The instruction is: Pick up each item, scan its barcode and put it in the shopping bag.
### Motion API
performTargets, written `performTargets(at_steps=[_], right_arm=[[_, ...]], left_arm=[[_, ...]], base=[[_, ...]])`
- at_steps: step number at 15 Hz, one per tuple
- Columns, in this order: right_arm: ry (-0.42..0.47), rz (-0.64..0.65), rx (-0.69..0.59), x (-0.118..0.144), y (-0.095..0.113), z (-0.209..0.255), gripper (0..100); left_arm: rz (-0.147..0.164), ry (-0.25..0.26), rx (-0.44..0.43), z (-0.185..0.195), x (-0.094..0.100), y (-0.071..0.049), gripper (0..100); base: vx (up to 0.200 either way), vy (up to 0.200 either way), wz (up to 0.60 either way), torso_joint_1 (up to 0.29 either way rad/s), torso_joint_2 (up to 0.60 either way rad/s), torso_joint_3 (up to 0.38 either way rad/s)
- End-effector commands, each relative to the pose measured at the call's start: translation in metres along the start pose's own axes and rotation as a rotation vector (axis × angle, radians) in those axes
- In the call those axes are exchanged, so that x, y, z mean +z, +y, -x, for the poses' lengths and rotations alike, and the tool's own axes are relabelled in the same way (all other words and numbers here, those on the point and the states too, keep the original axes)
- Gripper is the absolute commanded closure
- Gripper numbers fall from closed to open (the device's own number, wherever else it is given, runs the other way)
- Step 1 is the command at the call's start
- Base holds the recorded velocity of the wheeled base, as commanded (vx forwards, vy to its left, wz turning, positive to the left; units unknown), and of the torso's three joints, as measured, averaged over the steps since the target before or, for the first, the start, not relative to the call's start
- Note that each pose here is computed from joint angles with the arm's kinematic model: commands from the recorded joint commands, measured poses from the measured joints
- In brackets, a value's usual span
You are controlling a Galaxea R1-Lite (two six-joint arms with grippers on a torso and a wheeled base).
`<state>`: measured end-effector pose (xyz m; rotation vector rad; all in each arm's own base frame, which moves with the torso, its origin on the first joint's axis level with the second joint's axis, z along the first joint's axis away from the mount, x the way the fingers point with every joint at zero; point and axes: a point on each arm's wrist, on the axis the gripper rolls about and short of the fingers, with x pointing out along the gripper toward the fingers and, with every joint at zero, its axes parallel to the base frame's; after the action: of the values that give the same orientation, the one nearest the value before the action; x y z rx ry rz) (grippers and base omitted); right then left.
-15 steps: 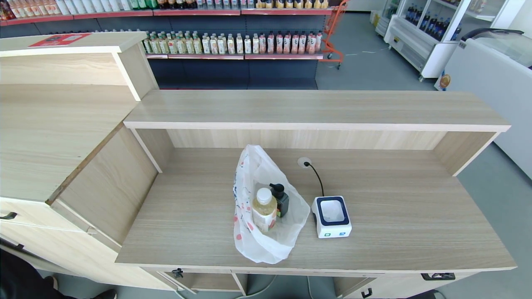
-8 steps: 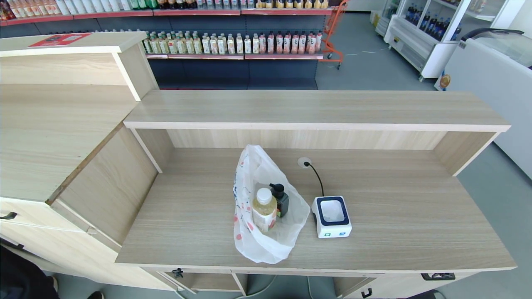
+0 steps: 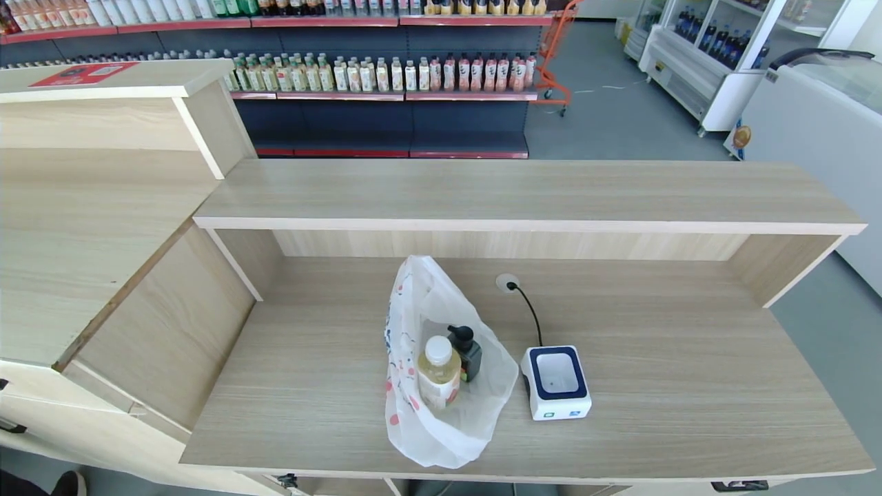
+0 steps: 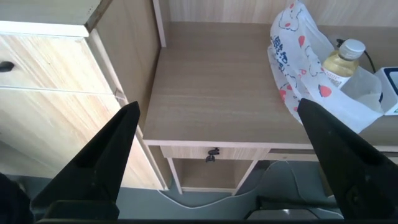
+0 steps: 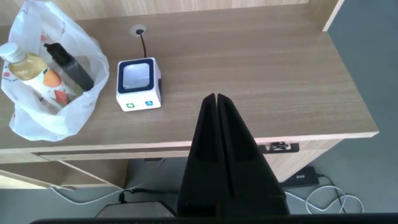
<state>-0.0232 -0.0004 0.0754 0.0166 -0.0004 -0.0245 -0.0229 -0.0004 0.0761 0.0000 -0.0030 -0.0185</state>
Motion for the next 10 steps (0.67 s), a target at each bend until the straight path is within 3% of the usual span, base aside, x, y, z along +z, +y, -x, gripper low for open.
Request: performTargets(at_steps=[1,6,10], right_arm=[[0.003,0.001,0.0,0.0,0.0,-0.0003,100],[0.003,0.001,0.0,0.0,0.0,-0.0003,100],[0.003,0.001,0.0,0.0,0.0,-0.0003,100]], left_arm=[[0.003,0.0,0.0,0.0,0.0,0.0,0],[0.002,0.0,0.0,0.0,0.0,0.0,0],[0.002,0.0,0.002,0.0,0.0,0.0,0]], base=[[0.2,-0.2,0.0,0.012,0.0,-0.007],[0.0,0.0,0.0,0.0,0.0,0.0],[0.0,-0.2,0.0,0.0,0.0,0.0]])
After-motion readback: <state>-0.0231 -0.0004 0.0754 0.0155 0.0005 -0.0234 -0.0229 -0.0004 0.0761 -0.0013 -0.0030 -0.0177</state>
